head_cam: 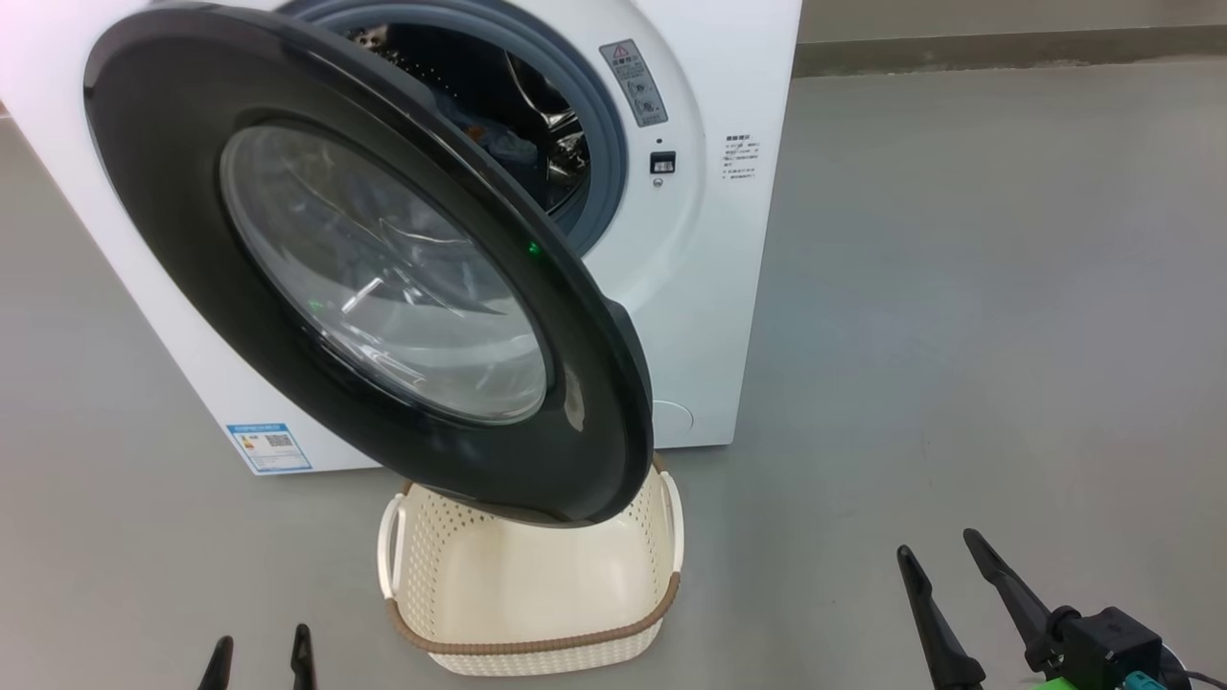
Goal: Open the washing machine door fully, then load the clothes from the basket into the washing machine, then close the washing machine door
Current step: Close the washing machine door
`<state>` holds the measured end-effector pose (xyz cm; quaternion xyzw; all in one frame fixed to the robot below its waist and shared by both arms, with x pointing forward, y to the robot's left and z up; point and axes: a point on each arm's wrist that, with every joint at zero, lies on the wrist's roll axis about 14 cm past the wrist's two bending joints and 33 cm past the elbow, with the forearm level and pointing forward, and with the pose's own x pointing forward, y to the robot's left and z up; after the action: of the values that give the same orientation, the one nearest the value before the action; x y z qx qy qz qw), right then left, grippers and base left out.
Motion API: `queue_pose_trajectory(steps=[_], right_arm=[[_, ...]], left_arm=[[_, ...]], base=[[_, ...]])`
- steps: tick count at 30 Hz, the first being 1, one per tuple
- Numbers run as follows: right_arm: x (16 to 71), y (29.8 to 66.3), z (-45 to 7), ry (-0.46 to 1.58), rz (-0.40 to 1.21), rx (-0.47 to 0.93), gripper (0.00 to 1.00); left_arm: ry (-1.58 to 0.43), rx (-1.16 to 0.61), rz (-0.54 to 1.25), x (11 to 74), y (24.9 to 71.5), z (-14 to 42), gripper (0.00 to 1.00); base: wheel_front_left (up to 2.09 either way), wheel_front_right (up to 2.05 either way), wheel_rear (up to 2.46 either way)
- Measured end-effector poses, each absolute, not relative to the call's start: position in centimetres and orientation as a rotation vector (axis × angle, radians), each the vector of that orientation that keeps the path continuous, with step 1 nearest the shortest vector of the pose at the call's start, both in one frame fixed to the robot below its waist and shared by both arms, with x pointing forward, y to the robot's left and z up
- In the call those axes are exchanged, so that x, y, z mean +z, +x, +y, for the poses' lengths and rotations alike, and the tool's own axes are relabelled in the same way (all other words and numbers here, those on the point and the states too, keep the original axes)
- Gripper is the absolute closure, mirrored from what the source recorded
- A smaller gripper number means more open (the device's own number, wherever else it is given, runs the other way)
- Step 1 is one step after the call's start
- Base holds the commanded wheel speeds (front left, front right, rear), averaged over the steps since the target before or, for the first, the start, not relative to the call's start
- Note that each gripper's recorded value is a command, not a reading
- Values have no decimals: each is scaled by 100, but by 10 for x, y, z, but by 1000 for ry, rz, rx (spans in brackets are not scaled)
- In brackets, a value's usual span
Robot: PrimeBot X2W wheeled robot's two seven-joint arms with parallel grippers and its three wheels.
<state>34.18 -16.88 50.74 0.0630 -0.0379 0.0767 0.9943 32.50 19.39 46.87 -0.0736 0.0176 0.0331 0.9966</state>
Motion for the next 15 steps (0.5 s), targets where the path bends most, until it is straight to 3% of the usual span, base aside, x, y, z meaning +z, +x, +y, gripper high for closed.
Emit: queue_pose_trajectory(steps=[1,2,15], right_arm=[[507,342,-169,125,-76,153,56],[507,342,-169,125,-75,153,97],[504,344,-168,129,-66,152,100]], left_arm=[[-147,65,36,469,325,194,0],[-148,64,36,468,325,193,0],[-153,61,43,467,326,191,0]], base=[[0,0,0],[0,0,0],[0,0,0]])
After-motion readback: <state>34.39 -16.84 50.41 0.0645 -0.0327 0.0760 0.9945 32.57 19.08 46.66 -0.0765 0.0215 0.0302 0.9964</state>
